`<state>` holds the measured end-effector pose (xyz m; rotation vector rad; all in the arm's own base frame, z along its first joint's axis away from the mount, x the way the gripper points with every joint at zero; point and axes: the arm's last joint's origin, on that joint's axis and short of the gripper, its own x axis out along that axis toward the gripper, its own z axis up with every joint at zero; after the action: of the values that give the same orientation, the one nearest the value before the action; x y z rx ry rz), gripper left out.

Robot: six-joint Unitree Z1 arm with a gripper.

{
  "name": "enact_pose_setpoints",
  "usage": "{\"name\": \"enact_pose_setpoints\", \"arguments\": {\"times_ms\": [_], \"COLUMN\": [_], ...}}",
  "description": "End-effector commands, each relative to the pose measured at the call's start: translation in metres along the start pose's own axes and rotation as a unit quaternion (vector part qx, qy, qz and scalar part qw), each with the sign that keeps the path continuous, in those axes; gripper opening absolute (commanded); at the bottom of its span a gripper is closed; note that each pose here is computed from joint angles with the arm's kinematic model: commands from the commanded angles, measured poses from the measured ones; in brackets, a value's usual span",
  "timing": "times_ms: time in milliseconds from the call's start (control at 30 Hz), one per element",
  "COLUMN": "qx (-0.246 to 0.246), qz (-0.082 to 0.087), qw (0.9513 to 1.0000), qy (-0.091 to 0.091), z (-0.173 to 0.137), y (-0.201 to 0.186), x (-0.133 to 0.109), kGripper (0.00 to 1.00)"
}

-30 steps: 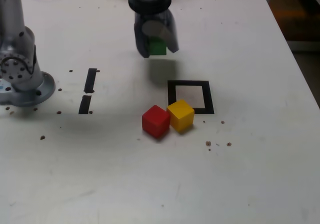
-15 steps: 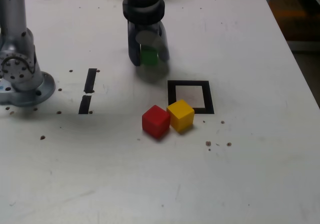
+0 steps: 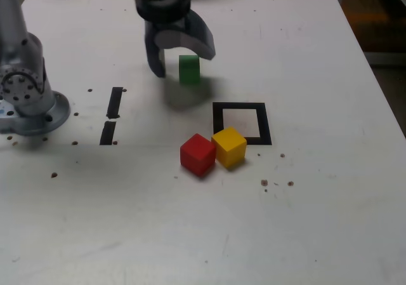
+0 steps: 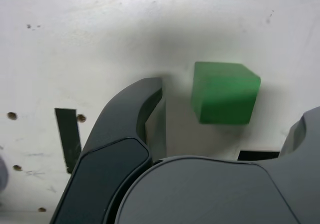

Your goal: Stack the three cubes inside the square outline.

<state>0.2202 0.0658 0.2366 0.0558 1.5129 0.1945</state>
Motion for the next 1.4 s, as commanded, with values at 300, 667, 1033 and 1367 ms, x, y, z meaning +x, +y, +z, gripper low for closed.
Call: {"name": "enact_pose_setpoints", "arguments": {"times_ms": [300,667,1033,1367], "qx": [0.111,0.255,0.333,0.363], "qz": [0.0,-0.024,-0.017,-0.022], "qw": [0.9918,0.9662,0.9427,0.9314], "qy": [-0.063,-0.029,-0.003,0.022], "z": [-0.017,-0.024,-0.035,-0.026], "y": [-0.045,-0.103,-0.144,-0.173], "x": [-0.051,-0.068,-0.07,-0.061], "kGripper": [0.91,0.88,0.87,0.87]}}
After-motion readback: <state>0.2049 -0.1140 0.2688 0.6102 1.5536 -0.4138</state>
